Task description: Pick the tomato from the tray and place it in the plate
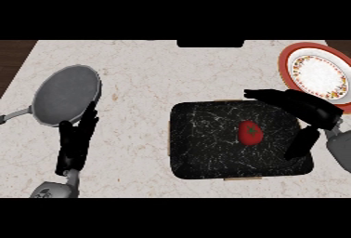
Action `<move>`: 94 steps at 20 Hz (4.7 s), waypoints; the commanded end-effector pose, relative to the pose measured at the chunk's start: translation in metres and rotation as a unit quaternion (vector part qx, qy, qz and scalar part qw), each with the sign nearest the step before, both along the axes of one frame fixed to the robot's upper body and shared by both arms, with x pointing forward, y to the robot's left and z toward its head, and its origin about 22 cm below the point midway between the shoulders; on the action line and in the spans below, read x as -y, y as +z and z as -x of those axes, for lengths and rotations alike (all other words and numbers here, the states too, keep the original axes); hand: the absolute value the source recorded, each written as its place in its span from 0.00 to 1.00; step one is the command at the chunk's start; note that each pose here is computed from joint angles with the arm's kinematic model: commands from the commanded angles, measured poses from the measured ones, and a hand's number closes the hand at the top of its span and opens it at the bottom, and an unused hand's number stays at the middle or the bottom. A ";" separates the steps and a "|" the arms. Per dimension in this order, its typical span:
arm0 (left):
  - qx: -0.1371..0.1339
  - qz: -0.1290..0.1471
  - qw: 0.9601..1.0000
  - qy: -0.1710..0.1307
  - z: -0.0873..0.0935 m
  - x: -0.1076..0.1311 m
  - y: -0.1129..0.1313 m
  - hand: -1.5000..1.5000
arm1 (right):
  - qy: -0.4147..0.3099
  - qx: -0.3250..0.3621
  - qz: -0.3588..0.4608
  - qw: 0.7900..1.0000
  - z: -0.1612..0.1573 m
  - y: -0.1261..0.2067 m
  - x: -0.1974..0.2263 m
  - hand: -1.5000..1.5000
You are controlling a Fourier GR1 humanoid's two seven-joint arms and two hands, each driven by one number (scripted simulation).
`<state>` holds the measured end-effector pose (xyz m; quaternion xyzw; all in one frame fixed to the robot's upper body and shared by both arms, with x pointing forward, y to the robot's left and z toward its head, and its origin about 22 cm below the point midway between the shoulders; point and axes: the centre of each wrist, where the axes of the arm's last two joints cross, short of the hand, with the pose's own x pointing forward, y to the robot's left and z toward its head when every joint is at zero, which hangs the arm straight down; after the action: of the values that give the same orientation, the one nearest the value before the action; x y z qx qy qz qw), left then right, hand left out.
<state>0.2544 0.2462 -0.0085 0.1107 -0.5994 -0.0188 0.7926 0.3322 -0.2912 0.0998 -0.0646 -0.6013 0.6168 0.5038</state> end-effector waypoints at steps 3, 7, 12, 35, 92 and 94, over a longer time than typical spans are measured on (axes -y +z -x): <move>0.001 -0.008 1.000 0.011 0.002 -0.004 0.014 0.50 | 0.009 -0.034 0.054 0.998 -0.002 -0.005 -0.008 0.00; 0.007 -0.004 1.000 0.014 0.015 0.002 -0.008 0.50 | 0.004 -0.045 0.068 0.997 -0.005 -0.020 -0.005 0.00; 0.006 -0.003 1.000 0.009 0.005 -0.011 0.023 0.50 | 0.007 -0.052 0.060 0.997 -0.018 -0.028 -0.014 0.00; 0.005 -0.009 1.000 0.009 0.004 0.000 -0.021 0.50 | 0.048 -0.010 0.077 0.996 -0.005 -0.072 -0.032 1.00; 0.019 0.005 1.000 -0.019 -0.016 0.005 0.015 0.50 | -0.497 0.074 0.044 0.863 -0.045 0.014 0.179 1.00; 0.021 0.002 0.999 -0.036 -0.017 0.019 0.009 0.50 | -0.488 0.056 0.089 0.867 -0.040 -0.001 0.178 1.00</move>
<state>0.2647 0.2345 -0.0015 0.0931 -0.6147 -0.0371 0.7824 0.3841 -0.4574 0.1078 -0.4514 -0.5060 0.3034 0.6694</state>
